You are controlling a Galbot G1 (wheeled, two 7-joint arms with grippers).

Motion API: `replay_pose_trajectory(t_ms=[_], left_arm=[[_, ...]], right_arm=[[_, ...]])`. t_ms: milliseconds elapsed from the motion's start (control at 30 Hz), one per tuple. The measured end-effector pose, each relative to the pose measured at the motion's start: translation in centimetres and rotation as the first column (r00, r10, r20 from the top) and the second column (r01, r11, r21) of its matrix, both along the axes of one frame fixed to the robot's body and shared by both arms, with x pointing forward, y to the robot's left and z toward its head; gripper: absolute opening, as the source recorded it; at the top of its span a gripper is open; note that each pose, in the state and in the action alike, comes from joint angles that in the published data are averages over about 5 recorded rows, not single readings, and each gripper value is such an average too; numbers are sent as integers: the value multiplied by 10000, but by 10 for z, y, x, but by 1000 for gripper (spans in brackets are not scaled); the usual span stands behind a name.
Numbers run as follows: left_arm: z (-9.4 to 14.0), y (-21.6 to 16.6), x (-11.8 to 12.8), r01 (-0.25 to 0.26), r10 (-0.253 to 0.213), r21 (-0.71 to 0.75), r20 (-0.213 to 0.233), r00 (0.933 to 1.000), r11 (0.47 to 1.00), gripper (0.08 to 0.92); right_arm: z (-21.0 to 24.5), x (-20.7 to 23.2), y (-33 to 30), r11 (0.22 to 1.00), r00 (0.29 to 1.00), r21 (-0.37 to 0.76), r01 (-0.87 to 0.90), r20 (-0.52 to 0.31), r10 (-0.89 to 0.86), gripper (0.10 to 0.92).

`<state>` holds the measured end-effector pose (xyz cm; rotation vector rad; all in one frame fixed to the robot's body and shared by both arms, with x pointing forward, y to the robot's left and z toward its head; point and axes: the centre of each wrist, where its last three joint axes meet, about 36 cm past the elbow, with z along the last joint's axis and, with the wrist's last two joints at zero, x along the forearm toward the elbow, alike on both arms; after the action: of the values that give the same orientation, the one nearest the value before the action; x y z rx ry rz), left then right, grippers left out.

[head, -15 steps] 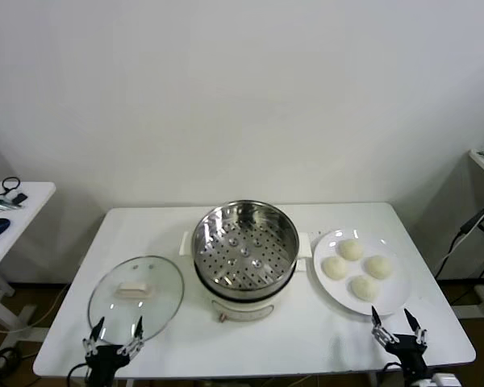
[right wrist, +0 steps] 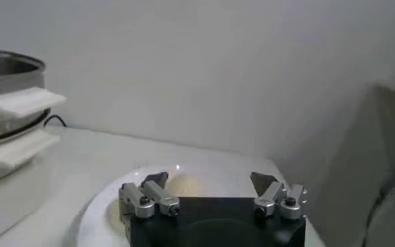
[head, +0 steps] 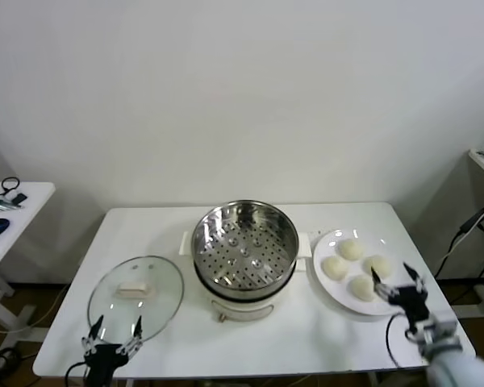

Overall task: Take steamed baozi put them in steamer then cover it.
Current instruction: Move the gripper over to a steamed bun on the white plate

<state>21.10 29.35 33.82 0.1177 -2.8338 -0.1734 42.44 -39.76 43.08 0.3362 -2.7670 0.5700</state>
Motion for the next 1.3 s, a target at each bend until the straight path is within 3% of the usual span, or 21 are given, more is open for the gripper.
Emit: replay_pose_trajectory(t_ms=[167, 367, 567, 700, 933, 1300], left_arm=[[1, 0, 2, 57, -57, 90, 99, 9999, 9999, 823], [0, -1, 3, 91, -93, 138, 195, 9998, 9999, 823], [1, -2, 5, 154, -160, 195, 280, 9995, 9997, 823], [1, -2, 5, 172, -178, 218, 311, 9994, 9996, 823], [3, 0, 8, 214, -226, 272, 462, 9987, 9994, 823], [1, 0, 10, 211, -223, 246, 463, 9987, 9995, 823]], right_arm=[[43, 67, -3, 9445, 9623, -1871, -2700, -865, 2579, 823], [76, 126, -11, 7417, 8123, -3374, -5797, -3109, 4935, 823], [106, 179, -15, 5261, 6311, -3609, -7700, -5520, 5450, 823], [121, 207, -12, 4365, 5341, -3322, -8361, -6747, 5095, 823], [121, 243, -5, 3884, 4435, -2840, -8766, -7899, 4235, 823], [80, 277, 9, 4089, 4100, -2631, -8738, -8508, 3288, 823]])
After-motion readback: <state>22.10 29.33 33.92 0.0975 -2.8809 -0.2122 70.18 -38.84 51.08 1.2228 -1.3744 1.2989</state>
